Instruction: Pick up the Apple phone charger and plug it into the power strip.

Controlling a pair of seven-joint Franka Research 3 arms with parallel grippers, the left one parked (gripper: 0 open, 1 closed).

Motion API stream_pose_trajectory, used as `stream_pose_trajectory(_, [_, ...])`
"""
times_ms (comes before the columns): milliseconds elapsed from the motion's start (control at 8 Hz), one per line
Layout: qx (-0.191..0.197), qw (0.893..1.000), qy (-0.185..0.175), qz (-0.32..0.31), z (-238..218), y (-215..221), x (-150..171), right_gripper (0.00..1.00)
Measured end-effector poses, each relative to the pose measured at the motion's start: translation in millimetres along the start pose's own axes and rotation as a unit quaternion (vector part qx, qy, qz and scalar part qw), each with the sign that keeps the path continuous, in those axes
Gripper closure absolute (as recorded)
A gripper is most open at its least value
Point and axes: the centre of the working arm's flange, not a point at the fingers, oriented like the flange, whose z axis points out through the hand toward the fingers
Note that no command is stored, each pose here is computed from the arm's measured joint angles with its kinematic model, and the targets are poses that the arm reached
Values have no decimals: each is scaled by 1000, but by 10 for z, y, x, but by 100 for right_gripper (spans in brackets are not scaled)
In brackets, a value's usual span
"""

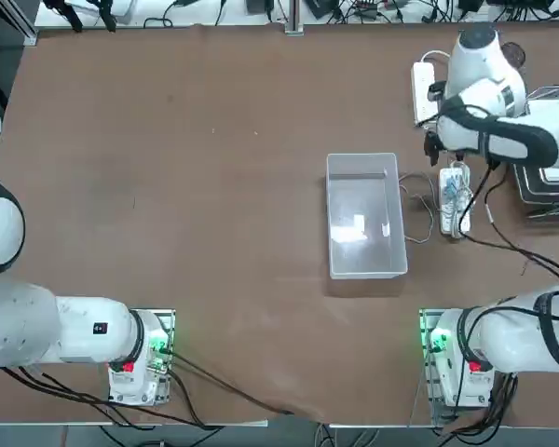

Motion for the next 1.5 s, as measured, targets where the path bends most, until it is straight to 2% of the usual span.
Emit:
stream_pose_trajectory(375, [-21,1000,6,-20,299,90,-130,12])
stream_pose_trajectory(750, [-9,1000,19,-9,538,231,-147,12])
stream_pose_trajectory(1500, [-15,1000,-1,-9,862,183,-162,14])
